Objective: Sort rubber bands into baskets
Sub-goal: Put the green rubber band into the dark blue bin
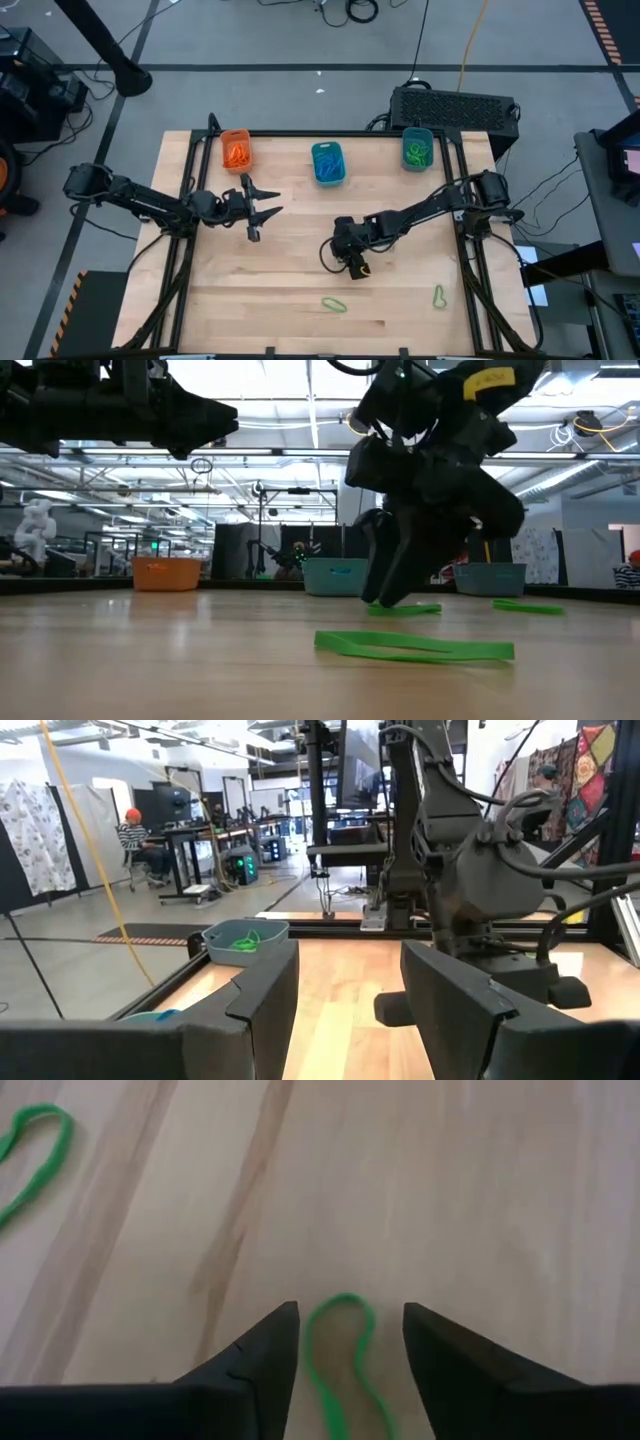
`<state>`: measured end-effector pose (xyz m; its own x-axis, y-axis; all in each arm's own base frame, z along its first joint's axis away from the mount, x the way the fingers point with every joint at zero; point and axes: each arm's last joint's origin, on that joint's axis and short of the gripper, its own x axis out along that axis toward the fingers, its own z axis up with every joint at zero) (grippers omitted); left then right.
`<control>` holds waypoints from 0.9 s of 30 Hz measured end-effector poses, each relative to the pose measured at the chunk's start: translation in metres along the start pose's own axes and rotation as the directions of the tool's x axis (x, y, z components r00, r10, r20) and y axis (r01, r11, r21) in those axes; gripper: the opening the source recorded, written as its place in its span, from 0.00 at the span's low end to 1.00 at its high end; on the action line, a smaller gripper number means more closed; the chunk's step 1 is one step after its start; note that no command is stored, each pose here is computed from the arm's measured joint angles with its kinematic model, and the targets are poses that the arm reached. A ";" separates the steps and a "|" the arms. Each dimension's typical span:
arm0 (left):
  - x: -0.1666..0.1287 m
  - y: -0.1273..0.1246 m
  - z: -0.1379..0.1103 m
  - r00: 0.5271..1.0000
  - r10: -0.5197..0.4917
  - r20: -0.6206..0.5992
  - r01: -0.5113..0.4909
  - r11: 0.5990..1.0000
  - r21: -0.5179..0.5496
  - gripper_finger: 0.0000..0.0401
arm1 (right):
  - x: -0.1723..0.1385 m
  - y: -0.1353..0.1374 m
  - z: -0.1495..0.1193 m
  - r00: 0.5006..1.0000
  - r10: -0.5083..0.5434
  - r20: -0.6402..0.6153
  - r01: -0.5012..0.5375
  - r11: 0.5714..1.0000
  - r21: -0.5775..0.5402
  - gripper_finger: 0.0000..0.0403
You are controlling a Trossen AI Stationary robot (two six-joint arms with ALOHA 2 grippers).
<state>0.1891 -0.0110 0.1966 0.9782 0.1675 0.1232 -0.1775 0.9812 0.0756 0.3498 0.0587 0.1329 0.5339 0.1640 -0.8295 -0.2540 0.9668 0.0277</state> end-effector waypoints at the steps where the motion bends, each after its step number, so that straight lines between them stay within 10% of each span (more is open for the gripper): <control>1: 0.000 0.000 0.000 1.000 0.000 0.000 0.000 1.000 0.000 0.46 | 0.001 0.001 -0.001 1.000 0.003 -0.010 -0.003 1.000 -0.003 0.43; 15: 0.000 0.000 -0.001 1.000 -0.002 -0.011 0.002 1.000 0.002 0.46 | 0.005 0.016 -0.003 0.995 -0.099 -0.028 0.099 0.995 0.008 0.04; 27: 0.000 0.000 -0.001 1.000 -0.002 -0.011 0.002 1.000 0.002 0.46 | -0.101 0.009 0.017 0.909 -0.405 0.095 0.399 0.913 0.084 0.00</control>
<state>0.1893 -0.0110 0.1955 0.9795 0.1670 0.1126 -0.1762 0.9813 0.0775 0.3070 0.0543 0.2263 0.6650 -0.2243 -0.7124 0.0482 0.9648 -0.2587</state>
